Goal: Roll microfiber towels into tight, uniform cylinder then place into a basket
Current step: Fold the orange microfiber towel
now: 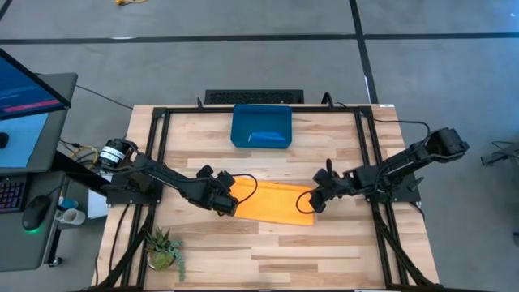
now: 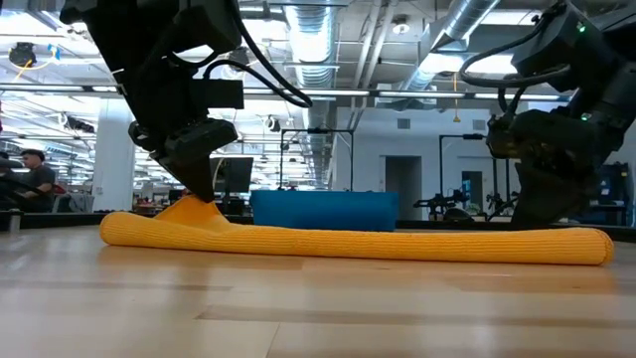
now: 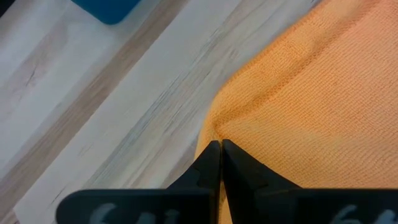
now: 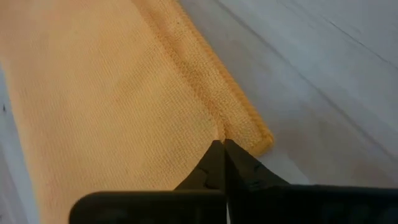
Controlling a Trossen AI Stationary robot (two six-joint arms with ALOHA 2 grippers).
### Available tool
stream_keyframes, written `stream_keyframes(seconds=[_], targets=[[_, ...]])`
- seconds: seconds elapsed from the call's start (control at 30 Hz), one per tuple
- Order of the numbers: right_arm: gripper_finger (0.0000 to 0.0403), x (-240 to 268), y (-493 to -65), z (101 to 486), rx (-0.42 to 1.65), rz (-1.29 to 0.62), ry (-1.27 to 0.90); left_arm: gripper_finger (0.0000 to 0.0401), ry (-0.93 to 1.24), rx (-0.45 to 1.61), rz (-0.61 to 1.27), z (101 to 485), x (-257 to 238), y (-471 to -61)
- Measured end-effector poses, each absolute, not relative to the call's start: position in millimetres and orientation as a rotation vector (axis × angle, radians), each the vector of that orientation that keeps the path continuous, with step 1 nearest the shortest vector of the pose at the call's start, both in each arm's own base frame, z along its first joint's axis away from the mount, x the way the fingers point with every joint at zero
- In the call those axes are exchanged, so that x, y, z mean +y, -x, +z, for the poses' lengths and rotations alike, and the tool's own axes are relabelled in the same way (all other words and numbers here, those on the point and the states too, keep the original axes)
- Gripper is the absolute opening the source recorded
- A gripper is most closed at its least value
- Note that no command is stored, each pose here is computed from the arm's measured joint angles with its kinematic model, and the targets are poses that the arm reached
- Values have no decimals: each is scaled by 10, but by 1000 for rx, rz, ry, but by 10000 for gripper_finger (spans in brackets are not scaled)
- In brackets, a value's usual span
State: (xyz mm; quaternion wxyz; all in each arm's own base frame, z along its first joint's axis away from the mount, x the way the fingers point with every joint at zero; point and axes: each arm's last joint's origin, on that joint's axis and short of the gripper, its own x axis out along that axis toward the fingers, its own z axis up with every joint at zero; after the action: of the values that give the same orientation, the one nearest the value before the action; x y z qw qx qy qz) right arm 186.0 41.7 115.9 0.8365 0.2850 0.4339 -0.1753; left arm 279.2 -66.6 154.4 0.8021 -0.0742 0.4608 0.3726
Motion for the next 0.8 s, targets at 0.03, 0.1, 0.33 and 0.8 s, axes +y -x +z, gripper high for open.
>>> stream_keyframes(seconds=[0.03,0.1,0.33,0.8], targets=[[7,414,-1863,1162,919,-370,-598,0,159,988,799,1544,-665,-2793],[10,424,-1881,1185,920,-363,-598,0,156,989,797,1544,-665,-2793],[4,516,-1908,1380,905,-323,-556,0,136,989,793,1546,-664,-2793],[8,624,-1741,1520,892,-332,-552,0,111,960,819,1554,-653,-2795]])
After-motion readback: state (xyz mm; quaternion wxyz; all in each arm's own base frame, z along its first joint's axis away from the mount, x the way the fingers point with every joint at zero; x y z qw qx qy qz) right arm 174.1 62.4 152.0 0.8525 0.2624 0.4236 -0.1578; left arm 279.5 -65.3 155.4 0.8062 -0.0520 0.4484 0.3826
